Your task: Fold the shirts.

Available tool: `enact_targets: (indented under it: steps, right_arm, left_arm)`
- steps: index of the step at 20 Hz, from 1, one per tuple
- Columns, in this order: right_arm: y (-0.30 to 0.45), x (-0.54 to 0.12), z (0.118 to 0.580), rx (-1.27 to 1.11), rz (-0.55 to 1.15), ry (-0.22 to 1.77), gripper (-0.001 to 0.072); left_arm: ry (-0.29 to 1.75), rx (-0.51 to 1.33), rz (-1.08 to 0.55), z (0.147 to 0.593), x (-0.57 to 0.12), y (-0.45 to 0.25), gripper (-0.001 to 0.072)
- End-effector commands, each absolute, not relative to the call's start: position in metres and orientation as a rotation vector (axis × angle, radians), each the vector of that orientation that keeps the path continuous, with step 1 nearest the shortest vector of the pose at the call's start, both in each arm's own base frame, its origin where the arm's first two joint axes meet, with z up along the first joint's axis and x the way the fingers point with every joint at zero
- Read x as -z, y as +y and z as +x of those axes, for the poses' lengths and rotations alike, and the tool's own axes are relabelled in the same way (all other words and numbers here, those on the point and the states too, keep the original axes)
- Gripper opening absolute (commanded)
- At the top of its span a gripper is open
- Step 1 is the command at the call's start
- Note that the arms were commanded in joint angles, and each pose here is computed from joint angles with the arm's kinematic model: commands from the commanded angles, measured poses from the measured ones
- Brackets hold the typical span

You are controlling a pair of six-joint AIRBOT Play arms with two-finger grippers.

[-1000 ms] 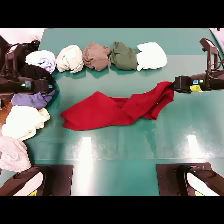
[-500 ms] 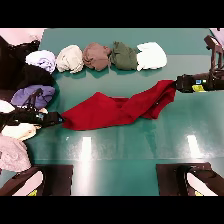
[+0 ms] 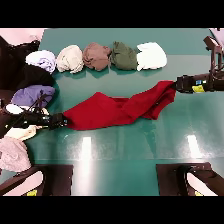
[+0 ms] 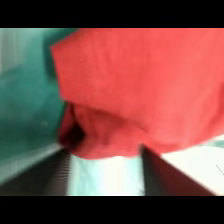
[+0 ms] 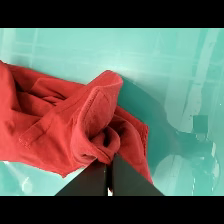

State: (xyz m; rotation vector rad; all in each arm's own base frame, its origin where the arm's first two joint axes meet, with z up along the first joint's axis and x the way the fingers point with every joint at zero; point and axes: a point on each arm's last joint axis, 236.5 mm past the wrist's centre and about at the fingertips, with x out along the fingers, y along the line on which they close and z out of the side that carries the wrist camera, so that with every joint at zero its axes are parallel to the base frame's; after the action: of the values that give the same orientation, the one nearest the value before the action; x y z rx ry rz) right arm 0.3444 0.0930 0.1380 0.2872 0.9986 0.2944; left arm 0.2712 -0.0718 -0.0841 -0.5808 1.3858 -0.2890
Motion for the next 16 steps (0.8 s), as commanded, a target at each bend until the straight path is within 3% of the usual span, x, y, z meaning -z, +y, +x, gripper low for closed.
enact_targets:
  steps: [1, 2, 6, 8, 11, 16]
  right_arm:
    - [0.093, -0.138, 0.344, -0.296, 0.287, 1.000, 0.0018]
    - [0.093, -0.138, 0.344, -0.295, 0.287, 1.000, 0.0018]
    - [0.093, -0.174, 0.354, -0.305, 0.274, 0.911, 0.0018]
    - [0.093, -0.224, 0.361, -0.319, 0.254, 0.796, 0.0018]
    - [0.086, -0.311, 0.362, -0.322, 0.227, 0.592, 0.0018]
    - [0.061, -0.417, 0.318, -0.276, 0.164, 0.386, 0.0018]
  left_arm:
    - [1.362, 0.273, -0.593, 0.279, 0.089, -0.070, 0.0173]
    - [1.346, 0.283, -0.602, 0.283, 0.087, -0.072, 0.0018]
    - [1.267, 0.445, -0.615, 0.314, 0.021, -0.091, 0.0022]
    - [1.122, 0.570, -0.578, 0.344, -0.056, -0.102, 0.0022]
    - [0.733, 0.668, -0.430, 0.373, -0.219, -0.109, 0.0022]
    - [0.186, 0.687, -0.106, 0.308, -0.449, -0.122, 0.0023]
